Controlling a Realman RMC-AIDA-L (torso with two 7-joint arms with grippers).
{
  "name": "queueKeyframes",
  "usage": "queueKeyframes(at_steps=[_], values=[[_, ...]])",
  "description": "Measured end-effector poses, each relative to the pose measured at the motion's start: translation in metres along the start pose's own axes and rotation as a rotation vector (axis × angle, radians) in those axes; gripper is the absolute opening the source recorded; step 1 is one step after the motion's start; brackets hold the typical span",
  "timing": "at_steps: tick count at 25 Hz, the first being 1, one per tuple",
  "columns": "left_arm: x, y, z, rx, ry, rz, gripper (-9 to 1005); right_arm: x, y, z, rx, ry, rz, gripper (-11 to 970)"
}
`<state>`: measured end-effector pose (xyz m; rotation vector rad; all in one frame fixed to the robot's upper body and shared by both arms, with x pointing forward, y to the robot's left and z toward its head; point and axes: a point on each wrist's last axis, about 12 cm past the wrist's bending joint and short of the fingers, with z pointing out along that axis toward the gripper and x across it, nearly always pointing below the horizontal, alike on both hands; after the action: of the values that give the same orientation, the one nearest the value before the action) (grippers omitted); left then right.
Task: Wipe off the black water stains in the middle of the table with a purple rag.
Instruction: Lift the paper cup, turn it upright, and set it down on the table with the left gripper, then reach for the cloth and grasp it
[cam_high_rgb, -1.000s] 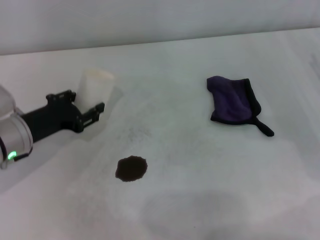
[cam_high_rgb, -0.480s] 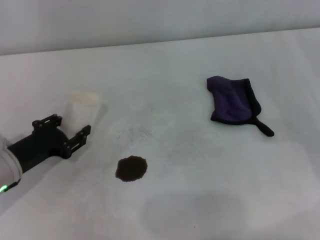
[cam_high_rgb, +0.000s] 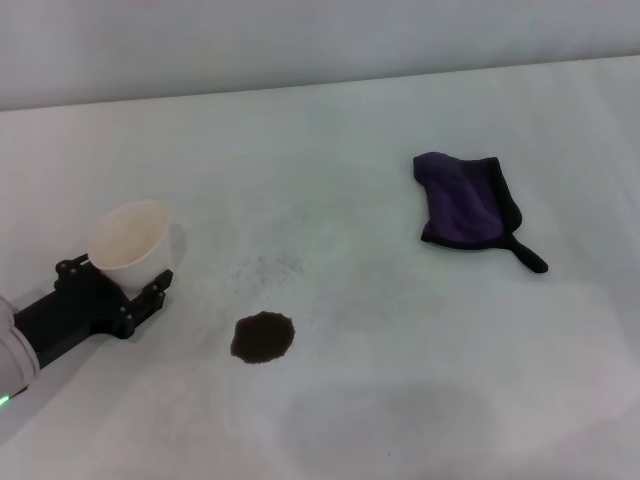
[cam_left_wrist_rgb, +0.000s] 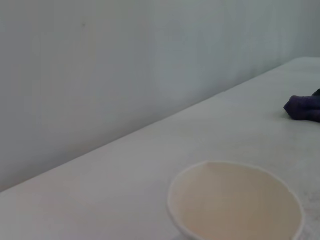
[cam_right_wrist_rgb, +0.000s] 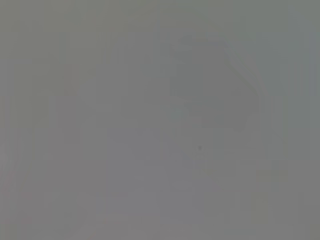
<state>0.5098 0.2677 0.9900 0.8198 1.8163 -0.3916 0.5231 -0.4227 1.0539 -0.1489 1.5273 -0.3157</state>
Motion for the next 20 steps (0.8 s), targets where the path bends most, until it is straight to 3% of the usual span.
queueKeyframes(at_steps=[9, 15, 20], values=[[0.003, -0.001, -0.004, -0.017, -0.013, 0.013, 598, 0.001, 0.005, 0.001, -0.017, 0.011, 0.001, 871], [0.009, -0.007, -0.018, -0.035, -0.058, 0.007, 829, 0.000, 0.006, 0.003, -0.031, 0.008, -0.005, 870], [0.022, -0.016, -0.043, -0.095, -0.114, -0.034, 892, -0.001, 0.005, 0.003, -0.036, 0.002, -0.008, 870]])
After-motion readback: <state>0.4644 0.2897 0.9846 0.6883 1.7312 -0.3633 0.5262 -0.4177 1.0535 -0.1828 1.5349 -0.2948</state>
